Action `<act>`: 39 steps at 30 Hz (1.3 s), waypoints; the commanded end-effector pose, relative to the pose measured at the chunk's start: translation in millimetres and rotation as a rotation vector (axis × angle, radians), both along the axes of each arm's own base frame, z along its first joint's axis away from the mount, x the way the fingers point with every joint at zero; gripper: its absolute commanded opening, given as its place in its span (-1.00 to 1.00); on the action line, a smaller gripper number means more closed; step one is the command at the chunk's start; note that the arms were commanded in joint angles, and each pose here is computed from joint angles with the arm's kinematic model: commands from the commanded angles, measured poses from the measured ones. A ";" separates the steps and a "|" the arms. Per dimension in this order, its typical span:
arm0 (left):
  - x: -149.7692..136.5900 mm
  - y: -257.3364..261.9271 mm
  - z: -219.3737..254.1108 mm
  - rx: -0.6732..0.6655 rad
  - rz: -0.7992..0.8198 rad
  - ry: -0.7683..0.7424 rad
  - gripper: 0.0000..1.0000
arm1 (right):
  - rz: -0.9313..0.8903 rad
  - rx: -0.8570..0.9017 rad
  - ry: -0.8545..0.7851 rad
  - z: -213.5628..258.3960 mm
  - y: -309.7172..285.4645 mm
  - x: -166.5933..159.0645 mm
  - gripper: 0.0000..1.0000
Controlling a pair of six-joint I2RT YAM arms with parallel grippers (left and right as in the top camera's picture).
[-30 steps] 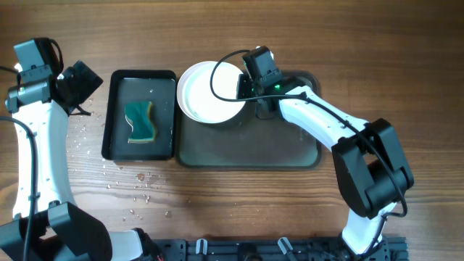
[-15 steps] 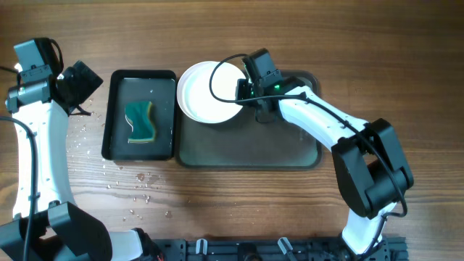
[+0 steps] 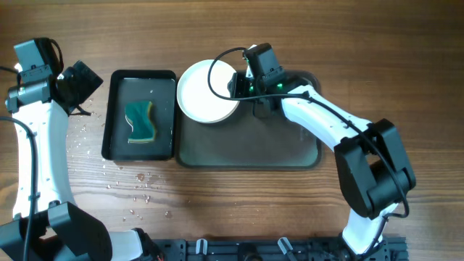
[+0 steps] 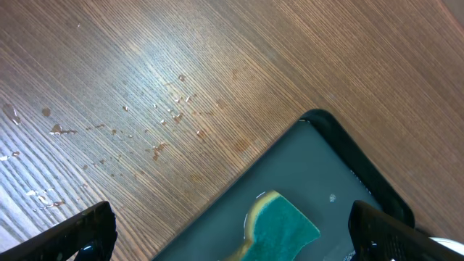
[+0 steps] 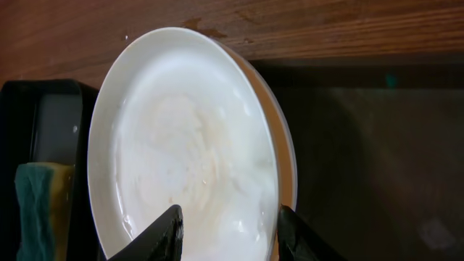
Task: Clean dirty plates on tray and stack at the side
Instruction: 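Open the right gripper and lift it away from the stacked plates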
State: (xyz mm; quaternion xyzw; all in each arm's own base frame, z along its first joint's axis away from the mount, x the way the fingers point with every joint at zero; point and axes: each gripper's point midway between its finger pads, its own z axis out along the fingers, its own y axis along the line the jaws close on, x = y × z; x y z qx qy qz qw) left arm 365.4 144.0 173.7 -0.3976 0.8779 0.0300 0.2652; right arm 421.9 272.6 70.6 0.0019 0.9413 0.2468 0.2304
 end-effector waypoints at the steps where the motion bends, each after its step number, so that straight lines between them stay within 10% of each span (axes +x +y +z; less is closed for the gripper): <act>1: 1.2 1.6 2.6 -0.003 0.011 -0.009 1.00 | 0.021 0.025 0.003 16.5 2.7 -4.4 -0.15; 12: 1.2 1.6 2.6 -0.003 0.011 -0.009 1.00 | 0.027 -0.056 0.070 0.7 -13.1 -18.3 -0.91; 22: 1.2 1.6 2.6 -0.003 0.011 -0.009 1.00 | 0.025 -0.115 -0.011 51.1 -77.0 -11.1 -0.19; 26: 1.2 1.6 2.6 -0.003 0.011 -0.010 1.00 | -0.017 -0.189 -0.006 65.3 -132.3 -14.2 1.00; 39: 1.2 1.6 2.6 -0.003 0.011 -0.009 1.00 | -0.153 -0.223 0.054 58.8 -189.4 -10.3 0.99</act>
